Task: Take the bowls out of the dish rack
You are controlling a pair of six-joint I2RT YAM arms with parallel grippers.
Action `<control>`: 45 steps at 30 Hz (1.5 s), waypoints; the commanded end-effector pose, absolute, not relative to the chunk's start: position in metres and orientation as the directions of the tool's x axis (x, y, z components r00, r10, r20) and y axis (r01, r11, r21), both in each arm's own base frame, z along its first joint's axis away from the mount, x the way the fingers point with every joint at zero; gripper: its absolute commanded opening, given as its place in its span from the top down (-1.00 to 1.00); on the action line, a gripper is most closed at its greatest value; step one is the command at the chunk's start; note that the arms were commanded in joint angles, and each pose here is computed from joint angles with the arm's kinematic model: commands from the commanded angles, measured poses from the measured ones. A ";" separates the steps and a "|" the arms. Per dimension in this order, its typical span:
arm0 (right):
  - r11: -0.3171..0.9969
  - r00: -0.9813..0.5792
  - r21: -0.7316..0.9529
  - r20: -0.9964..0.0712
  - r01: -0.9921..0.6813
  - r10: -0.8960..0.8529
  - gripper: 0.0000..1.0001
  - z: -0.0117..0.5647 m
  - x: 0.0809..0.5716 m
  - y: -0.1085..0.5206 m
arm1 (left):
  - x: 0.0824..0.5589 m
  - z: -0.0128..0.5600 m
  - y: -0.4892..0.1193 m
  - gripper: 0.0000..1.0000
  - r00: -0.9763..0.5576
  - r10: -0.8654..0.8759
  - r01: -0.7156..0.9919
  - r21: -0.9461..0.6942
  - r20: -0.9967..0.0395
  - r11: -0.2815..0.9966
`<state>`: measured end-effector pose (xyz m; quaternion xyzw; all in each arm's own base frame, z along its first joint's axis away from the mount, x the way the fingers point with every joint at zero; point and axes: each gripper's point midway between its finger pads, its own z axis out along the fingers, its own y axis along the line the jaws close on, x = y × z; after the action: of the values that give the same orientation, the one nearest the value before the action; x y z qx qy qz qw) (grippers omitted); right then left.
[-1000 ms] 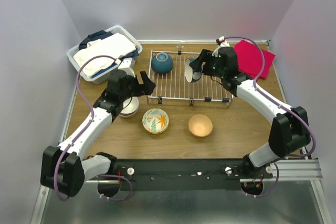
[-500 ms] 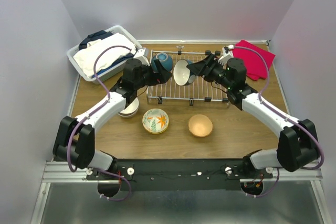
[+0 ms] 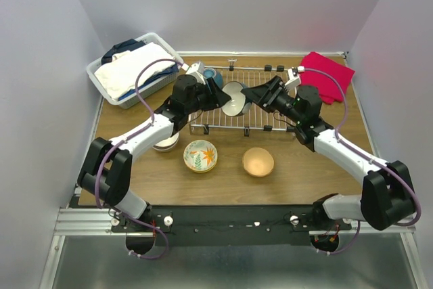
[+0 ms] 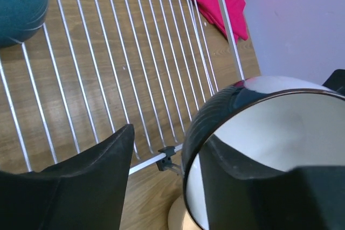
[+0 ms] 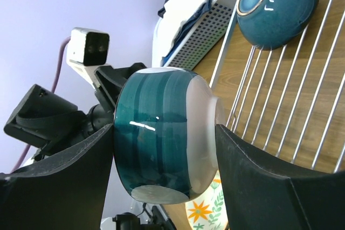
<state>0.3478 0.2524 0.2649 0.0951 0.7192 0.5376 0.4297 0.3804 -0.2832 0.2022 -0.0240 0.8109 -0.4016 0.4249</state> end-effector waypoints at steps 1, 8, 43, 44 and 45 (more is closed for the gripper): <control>0.307 -0.565 0.841 -0.530 -0.446 0.633 0.29 0.311 0.333 0.251 | 0.383 0.211 -0.289 0.35 -0.624 -0.406 0.304 -0.686 -0.668 0.662; 0.348 -0.560 0.828 -0.555 -0.440 0.615 -0.04 0.300 0.326 0.246 | 0.376 0.217 -0.280 1.00 -0.601 -0.387 0.319 -0.654 -0.699 0.686; 0.904 -0.320 0.348 -0.910 -0.248 0.262 -1.00 0.276 0.321 0.144 | 0.196 0.121 -0.277 1.00 -0.618 0.468 0.601 0.004 -0.632 0.799; 0.906 -0.320 0.345 -0.911 -0.244 0.261 -1.00 0.275 0.321 0.143 | 0.195 0.118 -0.279 1.00 -0.615 0.477 0.606 0.011 -0.628 0.796; 0.908 -0.320 0.345 -0.910 -0.239 0.262 -1.00 0.275 0.320 0.142 | 0.193 0.112 -0.282 1.00 -0.614 0.492 0.612 0.022 -0.617 0.791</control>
<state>0.3217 0.1556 0.2671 -0.0061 0.7863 0.2399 0.5693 0.1860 -0.2722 0.1137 0.3078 0.8964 -0.1263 0.2931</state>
